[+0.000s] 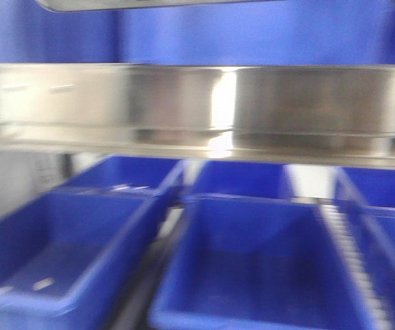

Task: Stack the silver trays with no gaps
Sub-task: 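Align the base at the rack and raise the tray above the upper shelf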

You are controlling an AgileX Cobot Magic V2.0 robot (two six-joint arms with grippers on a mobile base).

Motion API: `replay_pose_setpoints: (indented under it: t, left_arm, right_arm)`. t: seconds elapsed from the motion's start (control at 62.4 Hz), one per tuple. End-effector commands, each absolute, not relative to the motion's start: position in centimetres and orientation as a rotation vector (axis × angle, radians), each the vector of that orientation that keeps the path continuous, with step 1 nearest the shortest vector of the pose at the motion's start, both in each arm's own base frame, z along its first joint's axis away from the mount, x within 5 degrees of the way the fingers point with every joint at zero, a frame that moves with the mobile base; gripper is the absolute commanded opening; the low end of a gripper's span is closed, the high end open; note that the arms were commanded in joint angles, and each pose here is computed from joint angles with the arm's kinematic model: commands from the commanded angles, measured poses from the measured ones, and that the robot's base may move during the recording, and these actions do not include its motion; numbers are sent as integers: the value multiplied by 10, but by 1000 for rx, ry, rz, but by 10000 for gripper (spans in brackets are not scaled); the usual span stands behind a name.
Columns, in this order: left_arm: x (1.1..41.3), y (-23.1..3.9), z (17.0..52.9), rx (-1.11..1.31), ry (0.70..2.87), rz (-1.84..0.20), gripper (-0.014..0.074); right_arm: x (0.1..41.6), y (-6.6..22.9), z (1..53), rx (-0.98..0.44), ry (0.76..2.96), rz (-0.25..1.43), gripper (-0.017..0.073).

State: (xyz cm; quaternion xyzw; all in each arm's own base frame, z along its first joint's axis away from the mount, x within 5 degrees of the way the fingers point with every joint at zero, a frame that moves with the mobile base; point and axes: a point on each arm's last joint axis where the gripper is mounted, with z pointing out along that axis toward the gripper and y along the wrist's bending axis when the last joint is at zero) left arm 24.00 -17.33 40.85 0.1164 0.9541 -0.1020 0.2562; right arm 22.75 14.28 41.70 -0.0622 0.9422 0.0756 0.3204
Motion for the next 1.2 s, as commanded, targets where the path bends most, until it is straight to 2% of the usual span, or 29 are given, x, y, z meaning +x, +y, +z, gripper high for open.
replay_pose_setpoints:
  t: [0.0,1.186]
  left_arm:
    - [233,-168,428,329,2503,-303,-48]
    - [233,-168,428,329,2503,-303,-48]
  right_arm:
    - [224,135,443,-169,2331,226,55]
    - [224,135,443,-169,2331,226,55]
